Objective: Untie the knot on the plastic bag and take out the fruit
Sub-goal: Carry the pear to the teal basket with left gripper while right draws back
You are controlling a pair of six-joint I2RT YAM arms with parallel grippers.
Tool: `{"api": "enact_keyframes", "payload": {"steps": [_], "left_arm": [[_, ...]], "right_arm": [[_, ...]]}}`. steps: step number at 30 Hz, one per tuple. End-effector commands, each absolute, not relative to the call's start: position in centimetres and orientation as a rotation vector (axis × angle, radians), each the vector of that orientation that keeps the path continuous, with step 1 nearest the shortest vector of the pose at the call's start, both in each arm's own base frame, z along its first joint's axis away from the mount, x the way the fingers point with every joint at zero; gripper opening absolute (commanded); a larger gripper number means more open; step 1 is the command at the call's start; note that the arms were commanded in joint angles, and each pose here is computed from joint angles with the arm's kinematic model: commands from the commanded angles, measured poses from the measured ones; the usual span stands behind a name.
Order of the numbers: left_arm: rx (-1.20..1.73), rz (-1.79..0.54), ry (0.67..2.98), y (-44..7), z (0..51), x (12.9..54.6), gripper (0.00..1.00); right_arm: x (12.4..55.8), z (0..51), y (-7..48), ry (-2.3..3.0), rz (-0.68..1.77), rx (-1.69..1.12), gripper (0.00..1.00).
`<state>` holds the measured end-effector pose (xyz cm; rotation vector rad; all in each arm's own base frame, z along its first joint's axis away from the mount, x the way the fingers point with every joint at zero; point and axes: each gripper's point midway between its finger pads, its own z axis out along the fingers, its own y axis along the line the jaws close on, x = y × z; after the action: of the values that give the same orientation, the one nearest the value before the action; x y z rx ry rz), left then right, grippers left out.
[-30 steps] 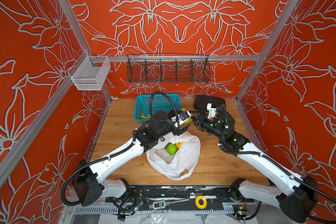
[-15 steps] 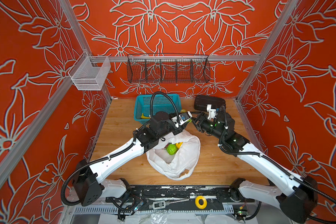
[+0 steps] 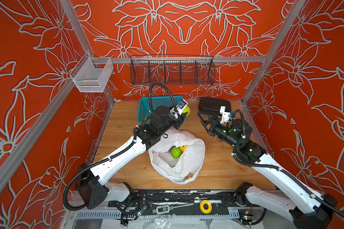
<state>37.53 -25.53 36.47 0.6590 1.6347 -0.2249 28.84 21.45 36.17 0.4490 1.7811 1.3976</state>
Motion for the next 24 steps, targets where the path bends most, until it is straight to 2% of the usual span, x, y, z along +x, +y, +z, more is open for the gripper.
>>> {"api": "enact_keyframes", "payload": {"steps": [1, 13, 24], "left_arm": [[0.461, -0.169, 1.753, -21.8, 35.6, 40.4, 0.3], [0.257, 0.082, 2.025, -12.1, 28.3, 48.1, 0.29], [0.23, 0.162, 2.245, -8.3, 20.3, 55.0, 0.25]], "right_arm": [[29.0, 34.4, 20.2, 1.797, 1.29, 0.466, 0.96], [28.4, 30.9, 18.4, 1.88, 1.082, 0.415, 0.97], [28.8, 29.1, 19.0, 1.985, 1.021, 0.392, 0.97]]}}
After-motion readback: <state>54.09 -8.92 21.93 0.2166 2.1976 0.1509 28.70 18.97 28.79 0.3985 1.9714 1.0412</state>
